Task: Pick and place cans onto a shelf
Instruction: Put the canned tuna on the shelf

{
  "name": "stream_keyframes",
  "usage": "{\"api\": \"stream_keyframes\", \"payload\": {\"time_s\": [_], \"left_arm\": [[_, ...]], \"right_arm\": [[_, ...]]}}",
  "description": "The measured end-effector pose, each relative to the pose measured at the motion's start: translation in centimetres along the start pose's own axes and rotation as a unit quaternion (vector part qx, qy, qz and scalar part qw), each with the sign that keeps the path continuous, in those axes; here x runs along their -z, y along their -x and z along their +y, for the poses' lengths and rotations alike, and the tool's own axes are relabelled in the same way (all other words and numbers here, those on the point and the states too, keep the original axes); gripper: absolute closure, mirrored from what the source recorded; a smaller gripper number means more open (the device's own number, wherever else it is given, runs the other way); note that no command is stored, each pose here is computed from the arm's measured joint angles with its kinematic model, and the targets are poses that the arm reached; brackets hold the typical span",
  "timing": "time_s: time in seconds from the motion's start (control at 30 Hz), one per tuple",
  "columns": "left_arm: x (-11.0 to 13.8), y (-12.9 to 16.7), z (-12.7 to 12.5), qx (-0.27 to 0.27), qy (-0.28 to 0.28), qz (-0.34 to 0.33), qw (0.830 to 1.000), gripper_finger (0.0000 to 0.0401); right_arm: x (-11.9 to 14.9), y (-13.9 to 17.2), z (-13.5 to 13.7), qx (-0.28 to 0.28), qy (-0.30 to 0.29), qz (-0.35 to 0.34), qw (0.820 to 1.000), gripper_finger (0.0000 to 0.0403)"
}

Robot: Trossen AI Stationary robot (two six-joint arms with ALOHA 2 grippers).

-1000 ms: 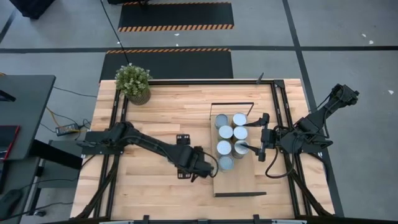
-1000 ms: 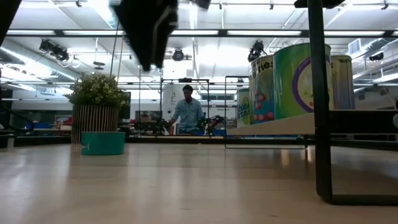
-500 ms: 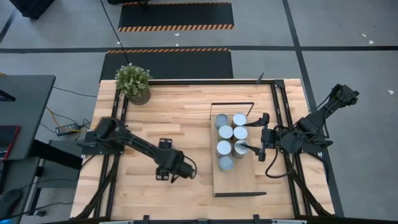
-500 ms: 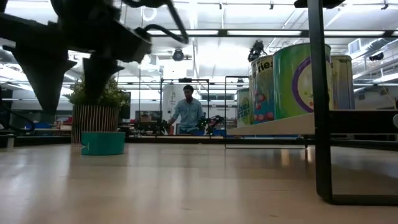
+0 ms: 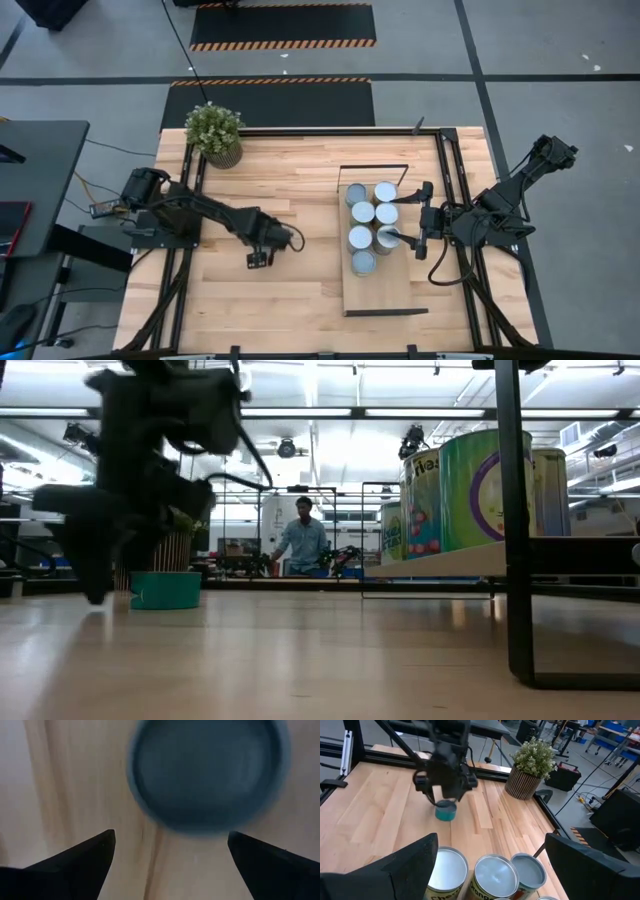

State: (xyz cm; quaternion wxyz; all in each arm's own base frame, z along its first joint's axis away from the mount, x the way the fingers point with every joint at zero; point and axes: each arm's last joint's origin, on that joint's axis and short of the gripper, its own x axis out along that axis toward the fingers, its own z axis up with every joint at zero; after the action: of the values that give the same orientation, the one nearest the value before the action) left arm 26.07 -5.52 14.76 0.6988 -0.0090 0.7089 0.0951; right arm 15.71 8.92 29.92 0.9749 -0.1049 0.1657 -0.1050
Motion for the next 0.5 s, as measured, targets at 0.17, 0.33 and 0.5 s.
{"api": "stream_keyframes", "payload": {"time_s": [0.17,0.33,0.5], "left_arm": [[-0.9,-0.8,1.3,0.032,0.014,-0.03,0.999,0.0008],[-1.7,-0.8,1.2,0.041,0.021,-0.062,0.997,0.0023],[-2.2,-0.6,0.9,0.058,0.029,-0.087,0.994,0.0058]], "right_arm": [[0.0,0.0,0.0,0.0,0.0,0.0,1.0,0.0028],[0.0,0.0,0.0,0.0,0.0,0.0,1.0,0.0028],[0.0,0.0,0.0,0.001,-0.001,-0.001,1.0,0.0028]]}}
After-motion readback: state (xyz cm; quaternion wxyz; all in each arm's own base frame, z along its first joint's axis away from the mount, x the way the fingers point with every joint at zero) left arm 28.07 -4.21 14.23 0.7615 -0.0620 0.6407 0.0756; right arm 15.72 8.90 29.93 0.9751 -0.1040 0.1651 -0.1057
